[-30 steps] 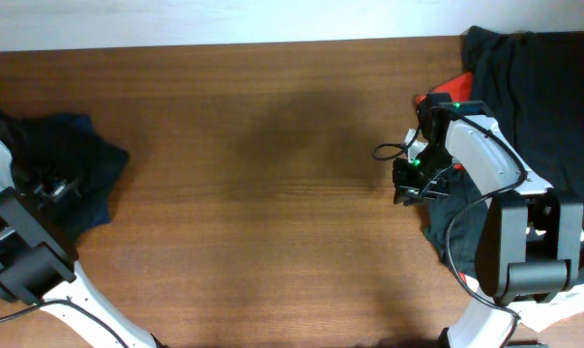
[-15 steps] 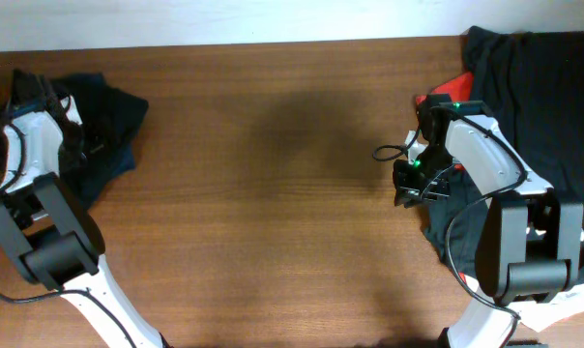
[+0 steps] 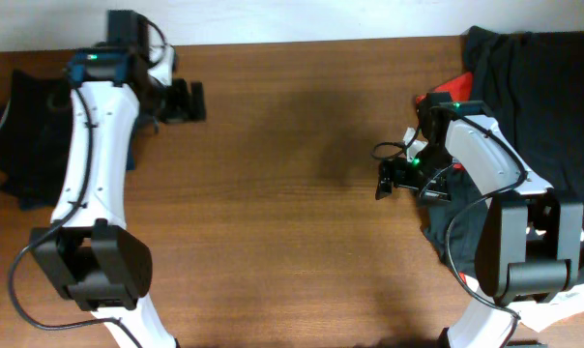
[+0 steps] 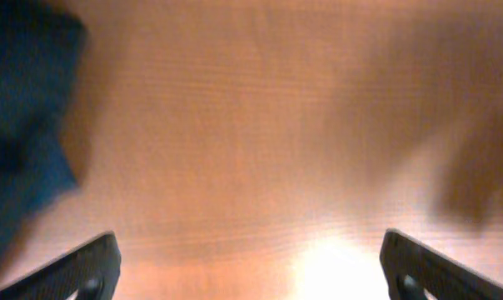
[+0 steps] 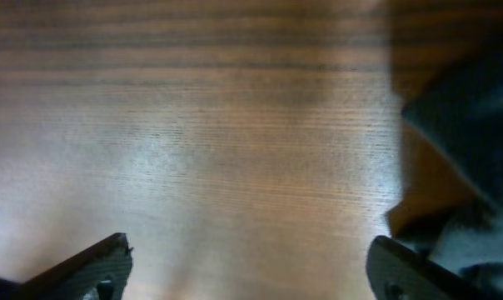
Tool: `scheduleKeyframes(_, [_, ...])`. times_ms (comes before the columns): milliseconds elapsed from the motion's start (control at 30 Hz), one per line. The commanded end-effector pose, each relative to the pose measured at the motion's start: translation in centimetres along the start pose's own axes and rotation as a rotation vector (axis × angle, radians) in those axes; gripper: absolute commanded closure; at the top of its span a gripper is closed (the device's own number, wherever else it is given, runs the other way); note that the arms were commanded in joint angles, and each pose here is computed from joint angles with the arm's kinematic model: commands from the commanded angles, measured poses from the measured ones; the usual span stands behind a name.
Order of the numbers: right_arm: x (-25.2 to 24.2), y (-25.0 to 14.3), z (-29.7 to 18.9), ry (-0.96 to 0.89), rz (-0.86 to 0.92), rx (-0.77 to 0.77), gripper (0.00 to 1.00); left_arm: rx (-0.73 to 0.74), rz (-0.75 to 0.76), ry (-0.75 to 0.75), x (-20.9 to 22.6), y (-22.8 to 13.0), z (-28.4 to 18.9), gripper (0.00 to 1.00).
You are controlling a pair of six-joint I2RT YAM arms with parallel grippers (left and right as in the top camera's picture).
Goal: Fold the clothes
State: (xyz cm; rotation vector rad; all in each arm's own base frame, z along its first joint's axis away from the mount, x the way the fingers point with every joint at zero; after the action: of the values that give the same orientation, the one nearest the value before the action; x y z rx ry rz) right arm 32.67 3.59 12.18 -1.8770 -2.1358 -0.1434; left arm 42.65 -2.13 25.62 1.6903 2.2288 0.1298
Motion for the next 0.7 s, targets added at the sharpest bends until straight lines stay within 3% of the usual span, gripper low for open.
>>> scheduleKeyframes(0, [0.5,-0.9,-0.9,0.013,-0.003,0.03,0.03,0.19,0.055,0.065,-1.0,-4.0,0.6,0.01])
scheduleKeyframes(100, [0.8,-3.3,-1.1,0.03,0.036,0.166,0.01,0.362,0.047,0.124,-0.3,-7.1,-0.3,0.01])
scheduleKeyframes(200, [1.1,-4.7,-1.4,0.042,0.035,0.244,0.01,0.43,0.039,0.147,0.1,-8.2,-0.8,0.01])
scheduleKeyframes(300, [1.3,-5.5,-2.0,0.04,0.029,0.23,0.01,0.464,0.028,0.162,0.6,-9.6,-0.9,0.01])
scheduleKeyframes(367, [1.7,-6.2,-3.0,0.023,0.0,0.131,0.01,0.49,0.026,0.178,1.5,-11.6,-0.9,0.01])
scheduleKeyframes(433, [2.1,-7.1,-4.1,0.004,-0.025,0.002,0.01,0.428,0.018,0.195,2.4,-12.9,-0.9,0.01])
scheduleKeyframes(533, [2.2,-9.6,-5.8,-0.086,-0.014,-0.24,0.01,0.17,-0.046,0.189,4.0,-15.2,-2.2,0.01])
scheduleKeyframes(567, [2.4,-10.7,-6.4,-0.105,-0.035,-0.34,0.01,0.025,-0.072,0.177,4.8,-16.3,-3.4,0.01])
scheduleKeyframes(667, [2.8,-13.1,-7.7,-0.145,-0.081,-0.548,0.01,-0.25,-0.076,0.074,5.9,-19.3,-6.3,0.01])
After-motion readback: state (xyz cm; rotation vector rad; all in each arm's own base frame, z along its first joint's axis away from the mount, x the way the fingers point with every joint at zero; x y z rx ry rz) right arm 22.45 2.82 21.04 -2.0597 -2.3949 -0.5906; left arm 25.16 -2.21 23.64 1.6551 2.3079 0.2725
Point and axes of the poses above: each gripper's point midway between its finger pads, its own z axis out along the fingers, its own x axis along the line the jaws close on, y = z × x, the point moved 7 cm from there along -z, back along the fingers, and after that the axes turned 14 degrees about -z, right-handed, at the moved point
